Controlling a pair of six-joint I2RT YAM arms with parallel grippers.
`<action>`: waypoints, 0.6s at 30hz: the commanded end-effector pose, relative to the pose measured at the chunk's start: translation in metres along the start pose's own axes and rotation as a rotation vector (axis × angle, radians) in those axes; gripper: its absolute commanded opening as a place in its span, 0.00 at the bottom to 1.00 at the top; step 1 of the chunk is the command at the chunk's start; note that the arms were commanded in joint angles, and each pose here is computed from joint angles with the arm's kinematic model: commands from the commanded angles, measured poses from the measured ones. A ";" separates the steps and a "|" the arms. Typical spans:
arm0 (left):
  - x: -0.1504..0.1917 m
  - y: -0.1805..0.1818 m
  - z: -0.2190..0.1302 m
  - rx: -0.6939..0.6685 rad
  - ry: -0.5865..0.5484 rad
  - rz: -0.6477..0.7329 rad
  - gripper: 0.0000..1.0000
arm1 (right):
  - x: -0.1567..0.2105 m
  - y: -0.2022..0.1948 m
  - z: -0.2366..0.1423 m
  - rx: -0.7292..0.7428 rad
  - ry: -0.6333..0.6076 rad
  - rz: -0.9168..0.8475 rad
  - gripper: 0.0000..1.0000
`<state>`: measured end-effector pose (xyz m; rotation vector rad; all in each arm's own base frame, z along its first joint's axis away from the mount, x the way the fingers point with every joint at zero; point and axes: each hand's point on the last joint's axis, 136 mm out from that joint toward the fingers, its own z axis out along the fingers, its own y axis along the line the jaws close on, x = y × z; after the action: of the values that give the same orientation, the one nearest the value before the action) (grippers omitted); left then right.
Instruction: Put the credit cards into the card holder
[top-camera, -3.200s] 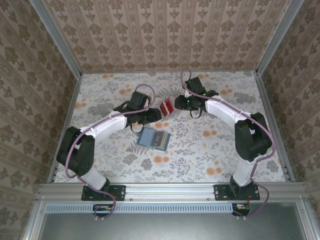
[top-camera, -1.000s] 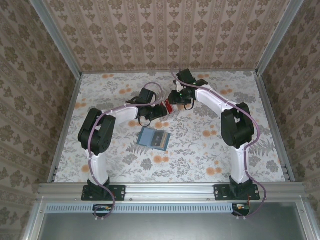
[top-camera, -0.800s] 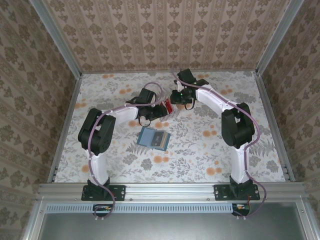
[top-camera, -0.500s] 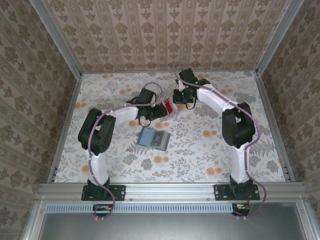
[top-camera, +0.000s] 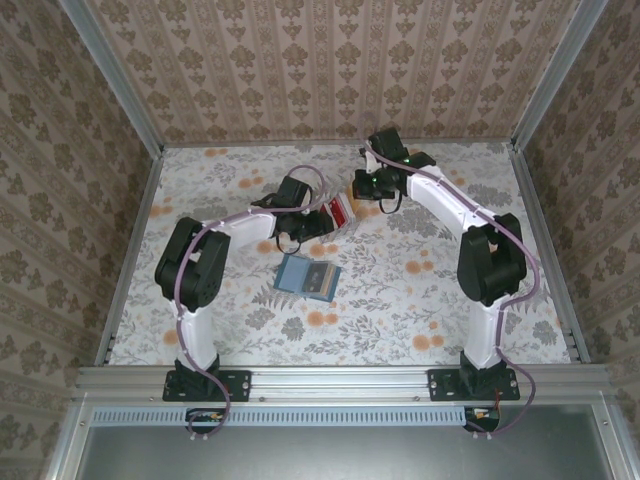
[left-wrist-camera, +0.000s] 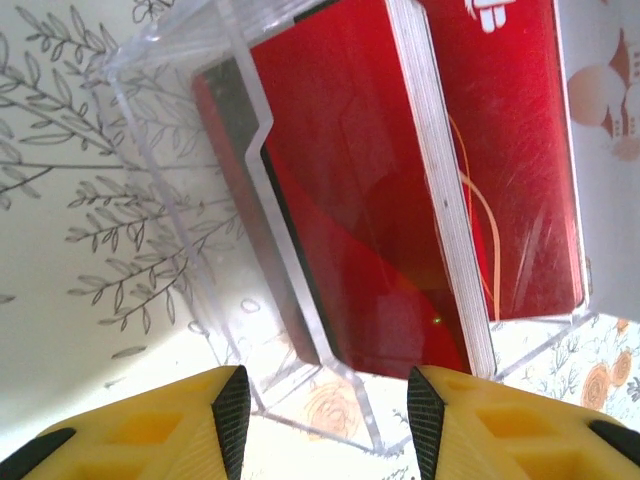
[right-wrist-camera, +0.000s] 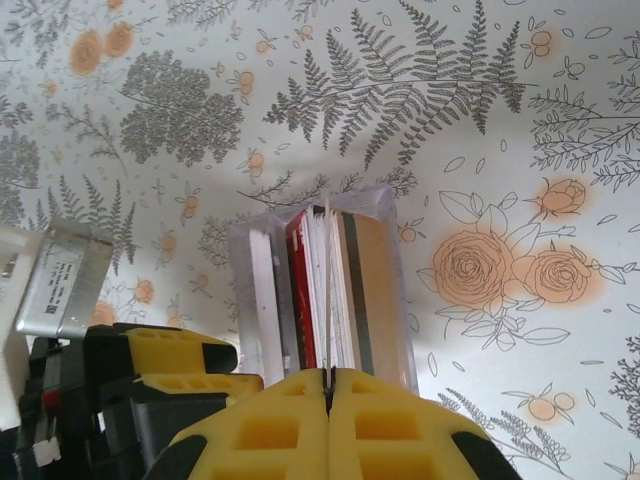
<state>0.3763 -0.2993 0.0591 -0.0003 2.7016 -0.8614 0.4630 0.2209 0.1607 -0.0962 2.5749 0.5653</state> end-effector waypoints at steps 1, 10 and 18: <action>-0.016 -0.005 -0.031 -0.025 -0.058 0.051 0.48 | 0.003 0.002 -0.017 -0.019 -0.016 0.000 0.01; -0.003 0.045 -0.044 -0.158 -0.072 0.056 0.47 | 0.018 0.008 -0.044 -0.062 -0.044 0.008 0.00; 0.016 0.073 -0.025 -0.197 0.002 0.046 0.42 | 0.049 0.011 -0.068 -0.095 -0.039 0.016 0.00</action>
<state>0.3698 -0.2328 0.0506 -0.0215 2.7130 -0.6217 0.3982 0.2031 0.1812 -0.0946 2.5463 0.6404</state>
